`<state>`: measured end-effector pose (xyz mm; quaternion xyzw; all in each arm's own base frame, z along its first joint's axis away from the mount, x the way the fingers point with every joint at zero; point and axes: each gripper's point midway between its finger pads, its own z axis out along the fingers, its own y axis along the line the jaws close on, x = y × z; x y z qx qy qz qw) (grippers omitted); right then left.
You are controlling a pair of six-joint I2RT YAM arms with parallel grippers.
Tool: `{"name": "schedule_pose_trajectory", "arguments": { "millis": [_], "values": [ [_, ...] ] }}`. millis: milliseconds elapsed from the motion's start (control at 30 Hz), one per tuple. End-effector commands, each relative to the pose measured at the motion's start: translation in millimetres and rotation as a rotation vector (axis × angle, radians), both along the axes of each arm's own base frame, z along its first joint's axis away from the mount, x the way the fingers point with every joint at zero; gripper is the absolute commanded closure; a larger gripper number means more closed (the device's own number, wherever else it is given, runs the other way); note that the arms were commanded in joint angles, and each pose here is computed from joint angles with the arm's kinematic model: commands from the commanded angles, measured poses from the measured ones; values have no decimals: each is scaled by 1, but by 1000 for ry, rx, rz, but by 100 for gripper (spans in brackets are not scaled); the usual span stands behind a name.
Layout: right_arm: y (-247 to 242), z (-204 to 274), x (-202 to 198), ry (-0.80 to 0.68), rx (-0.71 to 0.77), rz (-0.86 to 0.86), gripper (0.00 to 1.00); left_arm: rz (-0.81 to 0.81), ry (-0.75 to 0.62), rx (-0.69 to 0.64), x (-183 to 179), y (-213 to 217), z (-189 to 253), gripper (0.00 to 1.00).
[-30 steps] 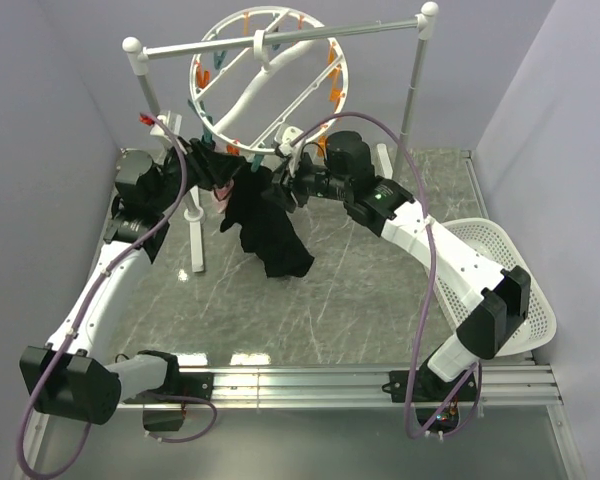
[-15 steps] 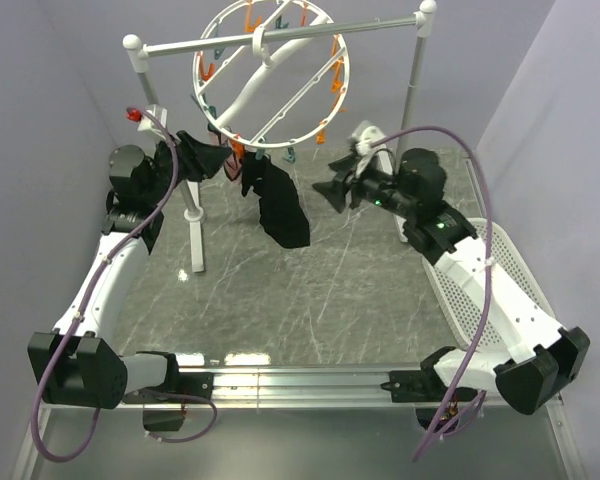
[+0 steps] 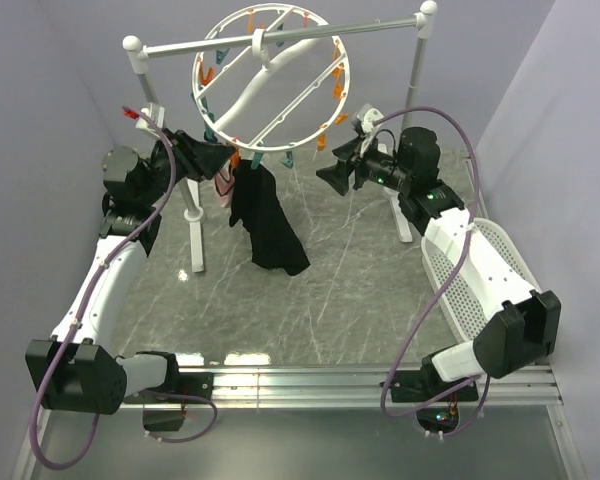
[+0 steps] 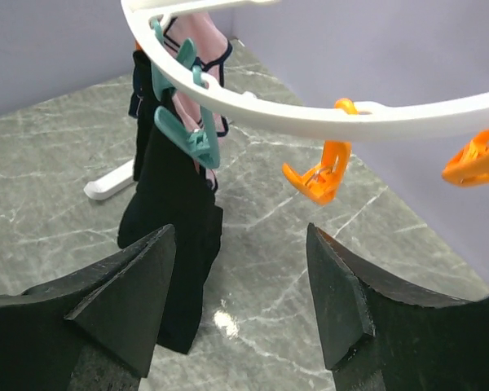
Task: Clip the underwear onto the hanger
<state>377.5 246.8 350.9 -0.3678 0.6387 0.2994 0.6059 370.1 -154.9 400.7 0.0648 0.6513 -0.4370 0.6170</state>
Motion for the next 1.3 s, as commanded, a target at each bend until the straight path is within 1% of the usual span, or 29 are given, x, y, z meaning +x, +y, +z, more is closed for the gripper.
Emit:
{"name": "schedule_pose_trajectory", "arguments": {
  "millis": [0, 167, 300, 533, 733, 800, 967, 1067, 1167, 1200, 1267],
  "values": [
    [6, 50, 0, -144, 57, 47, 28, -33, -89, -10, -16, -2, 28, 44],
    [11, 47, 14, -159, 63, 40, 28, -54, -107, -19, -23, -4, 30, 44],
    [3, 42, 37, -186, 70, -60, 28, -72, -109, -28, -29, -6, 34, 43],
    [-10, 27, 61, -262, 63, -184, 30, -114, -133, -47, -43, -10, 43, 44],
    [-5, 19, 72, -288, 58, -174, 30, -145, -149, -43, -56, -13, 46, 43],
    [-4, 24, 76, -306, 75, -179, 30, -148, -141, -41, -57, -13, 44, 44],
    [-2, 19, 92, -318, 95, -192, 31, -157, -142, -53, -65, -13, 47, 43],
    [2, 18, 94, -307, 115, -181, 34, -161, -147, -58, -69, -13, 50, 43],
    [6, 22, 95, -307, 130, -161, 44, -176, -135, -68, -70, -15, 50, 43],
    [6, 21, 95, -304, 131, -158, 49, -182, -133, -70, -72, -15, 49, 44],
    [6, 25, 95, -308, 136, -150, 55, -184, -131, -73, -73, -15, 49, 44]
  ]
}}
